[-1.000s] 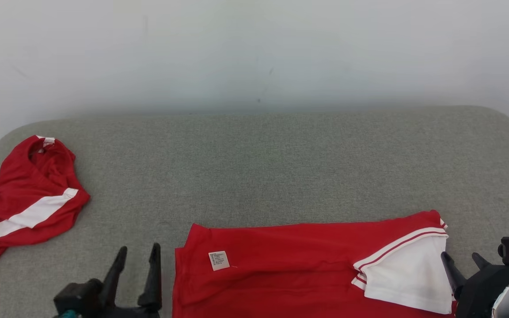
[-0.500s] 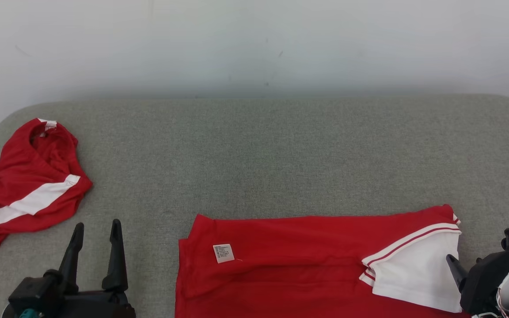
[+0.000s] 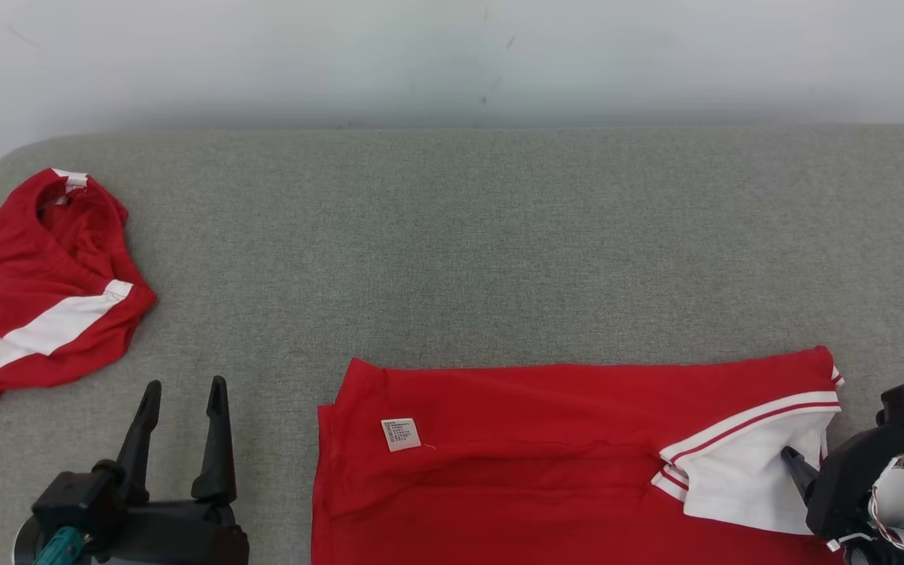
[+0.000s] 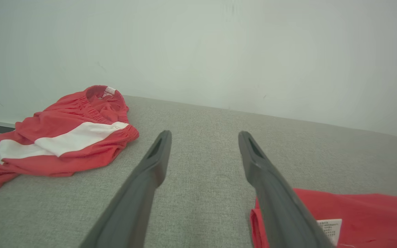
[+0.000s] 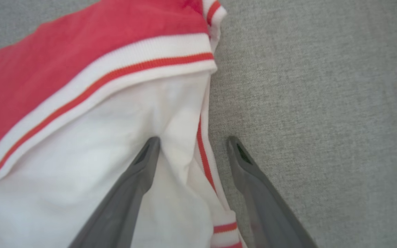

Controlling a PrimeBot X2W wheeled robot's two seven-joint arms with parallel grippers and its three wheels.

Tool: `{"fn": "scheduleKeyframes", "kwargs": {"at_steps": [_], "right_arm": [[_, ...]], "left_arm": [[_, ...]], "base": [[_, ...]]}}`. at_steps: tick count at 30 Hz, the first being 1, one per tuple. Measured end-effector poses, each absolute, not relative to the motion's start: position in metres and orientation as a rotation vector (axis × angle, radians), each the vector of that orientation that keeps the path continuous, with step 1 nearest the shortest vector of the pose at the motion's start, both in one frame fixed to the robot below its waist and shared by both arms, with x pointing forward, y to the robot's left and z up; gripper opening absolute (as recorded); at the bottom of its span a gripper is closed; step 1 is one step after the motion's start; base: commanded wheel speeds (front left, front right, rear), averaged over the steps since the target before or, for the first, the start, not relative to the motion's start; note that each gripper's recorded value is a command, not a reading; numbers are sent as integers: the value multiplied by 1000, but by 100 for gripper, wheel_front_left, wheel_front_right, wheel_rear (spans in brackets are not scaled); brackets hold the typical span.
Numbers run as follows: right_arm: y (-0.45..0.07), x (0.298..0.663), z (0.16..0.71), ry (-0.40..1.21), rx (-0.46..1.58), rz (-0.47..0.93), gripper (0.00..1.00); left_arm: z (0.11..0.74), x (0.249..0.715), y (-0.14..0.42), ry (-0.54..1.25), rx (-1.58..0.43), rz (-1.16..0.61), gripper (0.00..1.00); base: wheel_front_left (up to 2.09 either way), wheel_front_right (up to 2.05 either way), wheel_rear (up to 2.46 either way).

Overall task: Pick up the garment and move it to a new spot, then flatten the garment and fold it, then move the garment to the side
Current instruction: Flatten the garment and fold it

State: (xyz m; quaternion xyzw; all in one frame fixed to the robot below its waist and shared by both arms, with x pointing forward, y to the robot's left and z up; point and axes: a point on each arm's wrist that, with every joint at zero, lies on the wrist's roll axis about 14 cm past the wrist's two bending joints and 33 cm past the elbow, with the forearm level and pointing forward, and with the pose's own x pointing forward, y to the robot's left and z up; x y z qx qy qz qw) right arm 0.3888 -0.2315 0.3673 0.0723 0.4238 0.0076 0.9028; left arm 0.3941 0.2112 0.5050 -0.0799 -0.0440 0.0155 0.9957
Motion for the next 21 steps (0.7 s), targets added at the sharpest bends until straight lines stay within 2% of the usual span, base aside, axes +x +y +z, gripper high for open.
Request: {"fn": "scheduleKeyframes", "kwargs": {"at_steps": [3,4,6,11,21], "right_arm": [[-226,390,364,894,147,28,100],[-225,391,364,899,147,32,63],[-224,391,364,900,146,37,0],[-219,395,370,859,156,50,0],[-293,401,414,709,84,-118,0]], "left_arm": [[504,393,209,-84,-159,25,100],[503,392,210,-81,-159,27,100],[502,392,211,-78,-159,30,100],[501,390,212,-76,-155,32,100],[500,382,204,-69,-168,15,100]], "base": [[0,0,0],[0,0,0],[0,0,0],[0,0,0],[0,0,0]]}}
